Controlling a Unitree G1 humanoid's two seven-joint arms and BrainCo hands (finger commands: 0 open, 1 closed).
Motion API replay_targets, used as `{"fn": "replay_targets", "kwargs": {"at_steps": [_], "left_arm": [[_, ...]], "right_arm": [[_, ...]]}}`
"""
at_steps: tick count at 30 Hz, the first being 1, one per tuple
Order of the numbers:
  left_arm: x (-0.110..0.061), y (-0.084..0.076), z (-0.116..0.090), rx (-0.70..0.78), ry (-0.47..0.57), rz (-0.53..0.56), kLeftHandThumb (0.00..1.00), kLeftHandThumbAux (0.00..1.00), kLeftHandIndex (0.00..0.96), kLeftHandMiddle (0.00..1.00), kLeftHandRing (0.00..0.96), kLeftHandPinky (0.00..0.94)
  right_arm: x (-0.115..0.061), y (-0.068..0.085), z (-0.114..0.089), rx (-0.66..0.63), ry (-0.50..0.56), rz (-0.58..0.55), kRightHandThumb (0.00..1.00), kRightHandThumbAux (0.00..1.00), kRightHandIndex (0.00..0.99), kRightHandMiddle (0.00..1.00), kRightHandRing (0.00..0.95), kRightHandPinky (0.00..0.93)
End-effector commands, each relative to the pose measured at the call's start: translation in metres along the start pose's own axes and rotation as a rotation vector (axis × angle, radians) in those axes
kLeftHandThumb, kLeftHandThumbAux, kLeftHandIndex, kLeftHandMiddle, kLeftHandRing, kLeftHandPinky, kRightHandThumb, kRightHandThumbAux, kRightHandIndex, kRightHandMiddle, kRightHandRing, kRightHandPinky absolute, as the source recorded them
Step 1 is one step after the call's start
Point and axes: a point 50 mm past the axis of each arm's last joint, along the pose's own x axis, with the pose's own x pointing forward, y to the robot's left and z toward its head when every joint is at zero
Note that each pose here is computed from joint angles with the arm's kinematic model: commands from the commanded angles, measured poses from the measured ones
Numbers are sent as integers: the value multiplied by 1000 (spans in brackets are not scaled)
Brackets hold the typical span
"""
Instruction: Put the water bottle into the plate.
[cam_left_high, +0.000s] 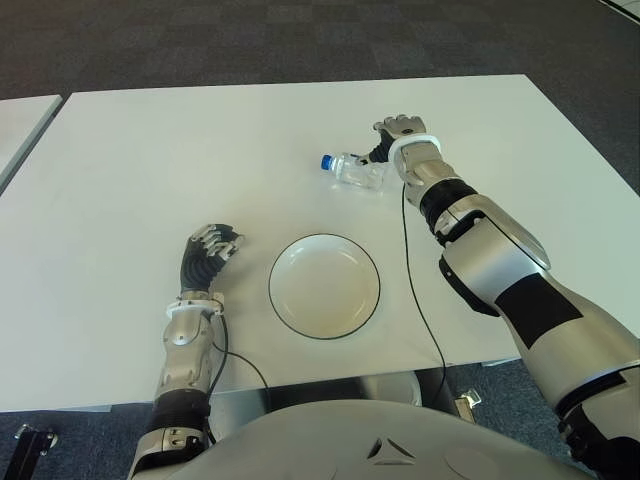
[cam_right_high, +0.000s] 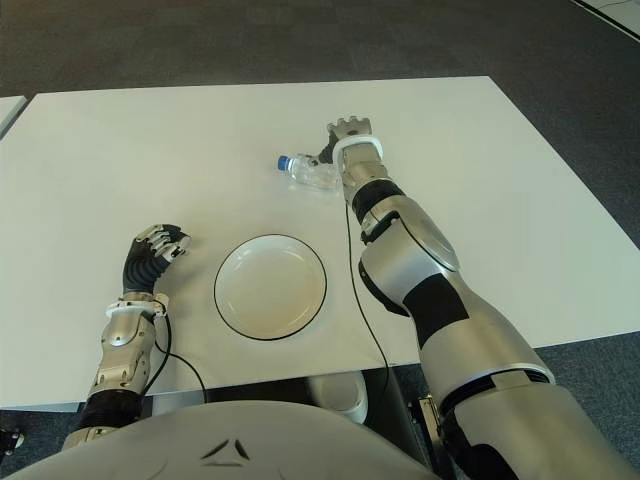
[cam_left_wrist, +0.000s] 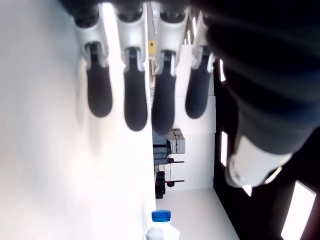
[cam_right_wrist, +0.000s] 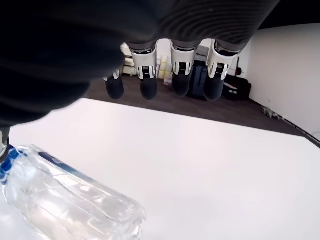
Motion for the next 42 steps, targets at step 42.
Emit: {"fn": "replay_targets", "kwargs": {"at_steps": [42], "left_arm": [[-10,7,-5,15,35,55,704,712,429,495,489,484]], "right_arm": [[-8,54,10,-4,-47,213,657,430,0,0,0,0]]}}
